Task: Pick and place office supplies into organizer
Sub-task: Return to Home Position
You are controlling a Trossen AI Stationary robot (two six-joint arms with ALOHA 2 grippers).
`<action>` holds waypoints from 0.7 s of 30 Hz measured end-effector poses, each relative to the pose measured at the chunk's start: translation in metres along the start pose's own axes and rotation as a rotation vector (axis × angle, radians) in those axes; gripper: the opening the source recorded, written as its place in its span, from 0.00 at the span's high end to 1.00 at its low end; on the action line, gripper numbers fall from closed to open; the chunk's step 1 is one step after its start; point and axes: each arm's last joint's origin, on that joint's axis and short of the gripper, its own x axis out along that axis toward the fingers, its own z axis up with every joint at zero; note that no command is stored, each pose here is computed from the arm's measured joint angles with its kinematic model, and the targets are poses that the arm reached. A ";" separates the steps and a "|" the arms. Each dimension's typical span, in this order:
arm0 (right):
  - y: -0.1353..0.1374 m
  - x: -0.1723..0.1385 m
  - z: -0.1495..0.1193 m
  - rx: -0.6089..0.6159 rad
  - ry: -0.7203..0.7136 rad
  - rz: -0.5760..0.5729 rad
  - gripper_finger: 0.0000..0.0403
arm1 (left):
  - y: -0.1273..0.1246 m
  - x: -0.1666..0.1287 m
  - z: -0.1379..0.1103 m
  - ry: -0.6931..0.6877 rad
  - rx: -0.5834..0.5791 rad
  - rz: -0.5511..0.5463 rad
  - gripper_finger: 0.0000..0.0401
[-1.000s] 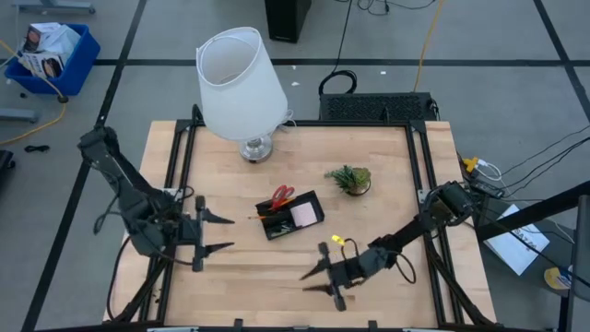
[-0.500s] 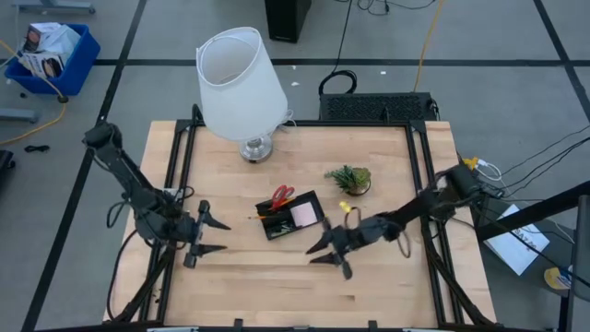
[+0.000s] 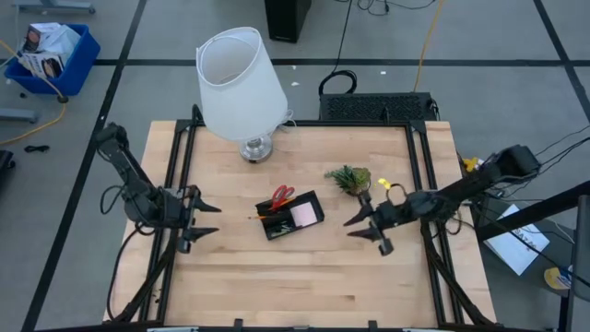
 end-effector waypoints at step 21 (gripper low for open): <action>-0.015 -0.052 -0.020 0.012 -0.023 -0.143 0.71 | 0.030 -0.003 -0.002 0.025 0.012 0.021 0.38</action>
